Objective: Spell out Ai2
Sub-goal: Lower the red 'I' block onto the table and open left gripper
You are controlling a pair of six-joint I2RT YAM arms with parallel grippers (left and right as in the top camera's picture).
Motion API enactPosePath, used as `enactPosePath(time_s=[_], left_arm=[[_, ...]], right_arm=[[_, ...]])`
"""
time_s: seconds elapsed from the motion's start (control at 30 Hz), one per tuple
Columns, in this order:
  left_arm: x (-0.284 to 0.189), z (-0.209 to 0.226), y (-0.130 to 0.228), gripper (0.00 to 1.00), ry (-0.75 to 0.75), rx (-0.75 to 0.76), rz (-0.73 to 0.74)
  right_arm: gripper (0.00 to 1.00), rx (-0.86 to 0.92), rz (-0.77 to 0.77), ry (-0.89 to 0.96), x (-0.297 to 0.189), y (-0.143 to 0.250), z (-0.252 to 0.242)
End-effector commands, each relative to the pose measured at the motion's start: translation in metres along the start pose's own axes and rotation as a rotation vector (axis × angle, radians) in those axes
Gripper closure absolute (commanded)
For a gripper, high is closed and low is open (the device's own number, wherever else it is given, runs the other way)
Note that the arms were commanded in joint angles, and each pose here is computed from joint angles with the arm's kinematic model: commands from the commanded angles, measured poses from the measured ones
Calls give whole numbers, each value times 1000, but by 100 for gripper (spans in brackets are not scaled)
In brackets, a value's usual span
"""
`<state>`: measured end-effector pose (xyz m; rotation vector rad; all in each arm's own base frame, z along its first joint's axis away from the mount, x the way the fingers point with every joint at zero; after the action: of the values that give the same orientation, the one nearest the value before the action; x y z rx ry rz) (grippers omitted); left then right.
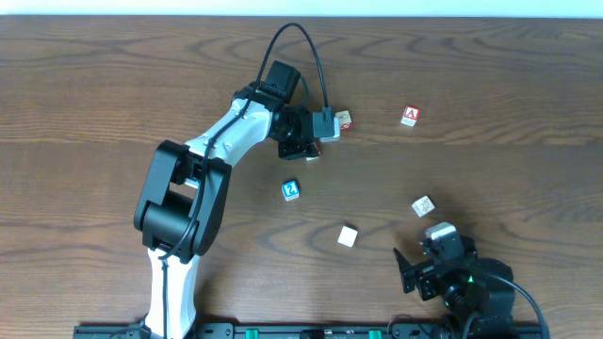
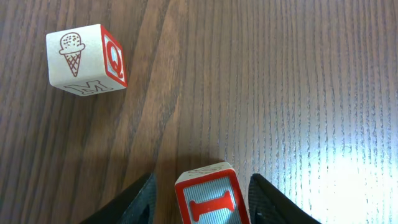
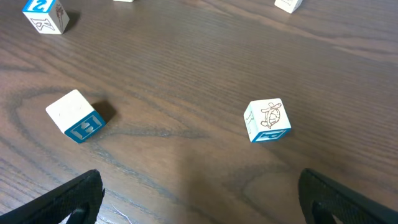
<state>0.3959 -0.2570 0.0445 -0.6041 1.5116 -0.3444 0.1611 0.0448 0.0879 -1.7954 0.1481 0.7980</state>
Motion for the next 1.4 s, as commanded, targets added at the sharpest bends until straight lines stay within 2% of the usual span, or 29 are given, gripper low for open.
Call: enactPosePath(time_s=[0.0, 0.13, 0.7, 0.93, 1.2, 1.37], left_arm=[[7, 4, 5, 46, 4, -10, 11], [6, 7, 9, 40, -18, -10, 40], [6, 14, 17, 34, -60, -14, 92], [4, 13, 16, 27, -62, -51, 91], [-28, 22, 2, 24, -157, -115, 85], [-64, 11, -6, 22, -171, -149, 88]], right_arm=[[1, 20, 6, -6, 2, 4, 1], [1, 20, 6, -6, 2, 4, 1], [1, 20, 6, -6, 2, 4, 1], [1, 20, 6, -6, 2, 4, 1], [1, 20, 6, -6, 2, 4, 1], [1, 20, 6, -6, 2, 4, 1]])
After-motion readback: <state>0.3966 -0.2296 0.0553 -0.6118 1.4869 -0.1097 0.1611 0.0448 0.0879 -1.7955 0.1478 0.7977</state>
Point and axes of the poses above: each gripper's point midway between its finger pads, its own x axis out along the fingers, its own z axis along the line the jaws close on, y = z × x, the point moved 2 cm from there along -x, back along the fingers, and after that the axes turned 9 degrees about -x, right-handed, at the moved point
